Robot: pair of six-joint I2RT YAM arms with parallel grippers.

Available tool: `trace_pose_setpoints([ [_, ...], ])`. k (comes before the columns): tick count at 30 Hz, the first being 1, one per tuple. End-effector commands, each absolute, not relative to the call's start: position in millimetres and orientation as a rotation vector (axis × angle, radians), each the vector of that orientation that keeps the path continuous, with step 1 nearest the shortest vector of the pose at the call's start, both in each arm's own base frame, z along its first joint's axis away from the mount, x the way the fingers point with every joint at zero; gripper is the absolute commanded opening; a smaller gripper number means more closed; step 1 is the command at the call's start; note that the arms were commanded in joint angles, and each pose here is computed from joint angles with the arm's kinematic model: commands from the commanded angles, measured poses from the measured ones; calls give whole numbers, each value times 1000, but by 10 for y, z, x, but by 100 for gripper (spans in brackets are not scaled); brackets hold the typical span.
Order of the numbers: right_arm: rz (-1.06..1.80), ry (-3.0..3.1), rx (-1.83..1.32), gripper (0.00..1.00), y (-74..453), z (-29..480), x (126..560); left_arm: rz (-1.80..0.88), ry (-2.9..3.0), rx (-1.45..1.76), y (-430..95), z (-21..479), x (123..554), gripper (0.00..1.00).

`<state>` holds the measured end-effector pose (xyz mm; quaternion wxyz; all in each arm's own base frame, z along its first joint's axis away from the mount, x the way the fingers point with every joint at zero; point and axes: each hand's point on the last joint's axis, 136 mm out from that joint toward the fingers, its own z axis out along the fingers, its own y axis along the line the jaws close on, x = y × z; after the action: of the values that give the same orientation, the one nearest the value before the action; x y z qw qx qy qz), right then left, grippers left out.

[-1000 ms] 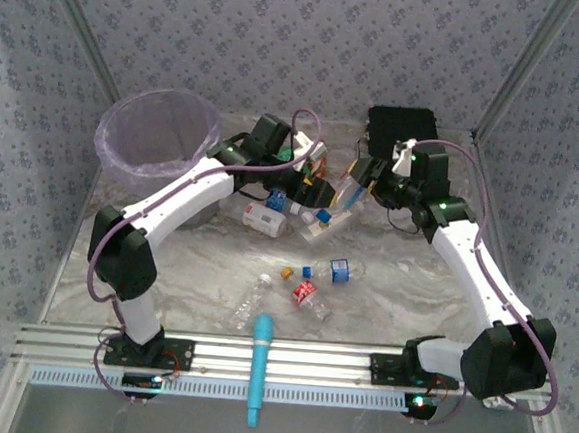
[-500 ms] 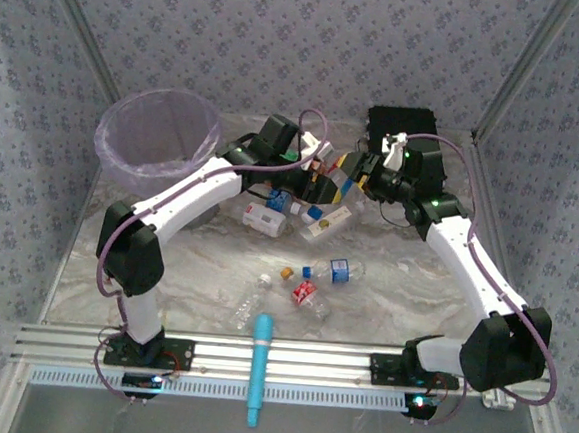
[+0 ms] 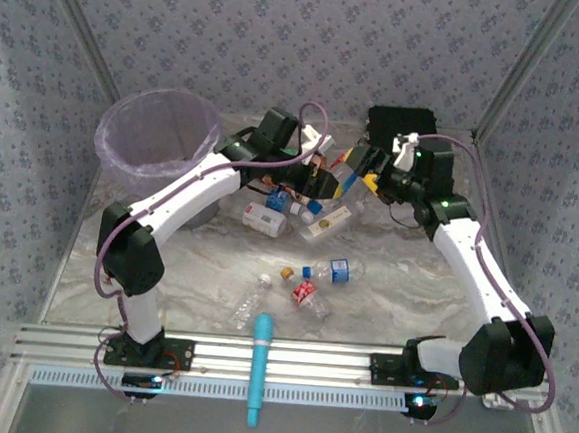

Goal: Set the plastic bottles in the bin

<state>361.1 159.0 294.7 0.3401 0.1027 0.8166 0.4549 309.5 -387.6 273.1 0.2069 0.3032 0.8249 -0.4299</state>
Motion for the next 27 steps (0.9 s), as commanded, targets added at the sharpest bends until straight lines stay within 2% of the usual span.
trace_pose_setpoints([
  [1,1179,2075,361,100,1263,2959,3533,-1040,2294,841,-3636,2890,3295,34],
  [5,1209,2044,424,100,1069,2906,3477,-905,2284,795,-3343,3136,3531,27],
  [12,1126,2112,368,100,1032,2711,3367,-643,2235,698,-2710,3644,3779,20],
  [18,1135,2177,380,100,1103,2442,3434,-432,2223,476,-1850,4009,3825,0],
  [27,1058,2242,386,99,1107,2257,3448,-173,2213,115,-483,4005,3815,0],
])
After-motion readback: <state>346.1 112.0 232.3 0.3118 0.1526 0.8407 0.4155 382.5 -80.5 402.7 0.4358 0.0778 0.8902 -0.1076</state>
